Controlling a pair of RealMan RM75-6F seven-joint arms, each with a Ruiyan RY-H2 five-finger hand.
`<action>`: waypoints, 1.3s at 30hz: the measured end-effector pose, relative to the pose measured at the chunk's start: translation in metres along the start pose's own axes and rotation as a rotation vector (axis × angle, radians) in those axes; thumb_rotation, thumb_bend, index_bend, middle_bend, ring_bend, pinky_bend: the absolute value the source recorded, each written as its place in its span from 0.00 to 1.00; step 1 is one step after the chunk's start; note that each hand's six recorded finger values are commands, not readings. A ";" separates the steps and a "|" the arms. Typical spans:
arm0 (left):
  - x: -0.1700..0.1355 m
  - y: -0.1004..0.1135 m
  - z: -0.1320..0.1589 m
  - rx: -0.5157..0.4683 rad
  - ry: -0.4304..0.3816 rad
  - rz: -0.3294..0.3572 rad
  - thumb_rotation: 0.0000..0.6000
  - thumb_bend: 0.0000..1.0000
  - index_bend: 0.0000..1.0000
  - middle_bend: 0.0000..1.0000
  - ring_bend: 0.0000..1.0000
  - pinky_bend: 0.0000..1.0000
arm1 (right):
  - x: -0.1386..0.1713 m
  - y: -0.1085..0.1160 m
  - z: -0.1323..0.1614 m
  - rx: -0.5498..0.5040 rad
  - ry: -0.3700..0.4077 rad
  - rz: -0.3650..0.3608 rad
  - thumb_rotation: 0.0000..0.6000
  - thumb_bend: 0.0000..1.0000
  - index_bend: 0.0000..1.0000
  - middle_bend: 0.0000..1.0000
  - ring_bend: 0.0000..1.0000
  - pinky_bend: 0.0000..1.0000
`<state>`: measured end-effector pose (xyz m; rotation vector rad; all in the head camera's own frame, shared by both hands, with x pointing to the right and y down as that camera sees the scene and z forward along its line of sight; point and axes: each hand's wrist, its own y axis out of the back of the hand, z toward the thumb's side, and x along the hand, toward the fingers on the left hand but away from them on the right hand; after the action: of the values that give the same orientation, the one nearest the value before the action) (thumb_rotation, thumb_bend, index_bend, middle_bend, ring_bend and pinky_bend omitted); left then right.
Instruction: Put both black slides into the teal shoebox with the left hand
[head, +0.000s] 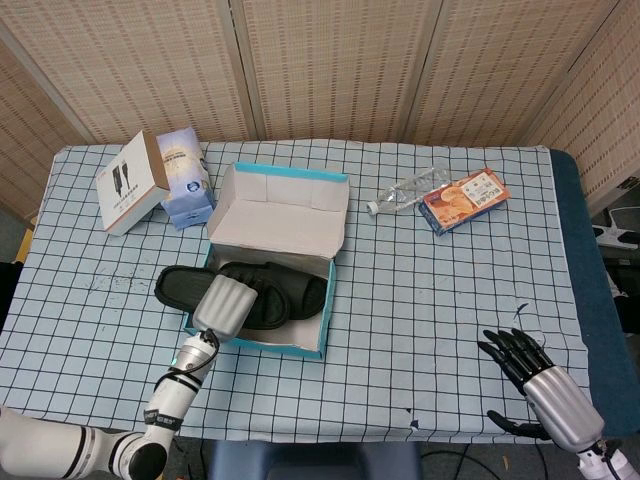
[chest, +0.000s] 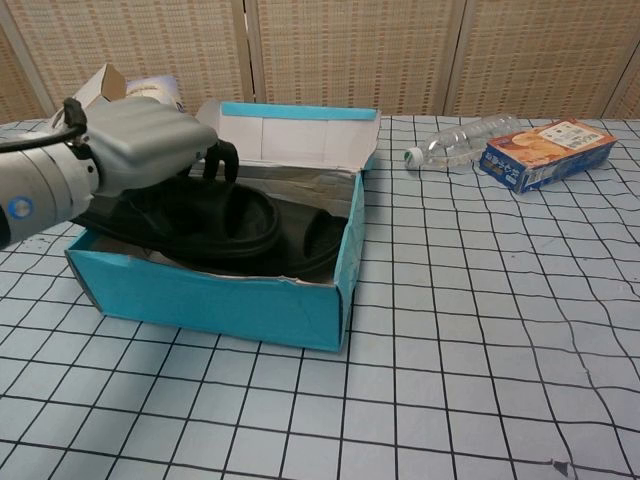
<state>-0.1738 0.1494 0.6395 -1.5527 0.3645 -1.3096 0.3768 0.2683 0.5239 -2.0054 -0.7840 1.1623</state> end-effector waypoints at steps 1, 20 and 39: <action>0.002 -0.004 0.005 0.021 -0.006 0.011 1.00 0.42 0.50 0.63 0.58 0.54 | 0.000 0.000 -0.001 0.000 -0.005 -0.001 0.88 0.15 0.00 0.00 0.00 0.00; -0.001 -0.003 0.057 -0.002 -0.105 -0.012 1.00 0.42 0.49 0.63 0.58 0.55 | 0.000 -0.001 -0.011 -0.011 -0.020 0.007 0.88 0.15 0.00 0.00 0.00 0.00; 0.002 -0.034 0.056 -0.202 -0.150 -0.313 1.00 0.42 0.25 0.44 0.38 0.43 | -0.004 -0.005 -0.011 -0.010 -0.021 0.019 0.88 0.15 0.00 0.00 0.00 0.00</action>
<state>-0.1374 0.1902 0.6758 -1.9249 0.1656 -1.4150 0.3844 0.2655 0.5335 -2.0157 -0.7837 1.1950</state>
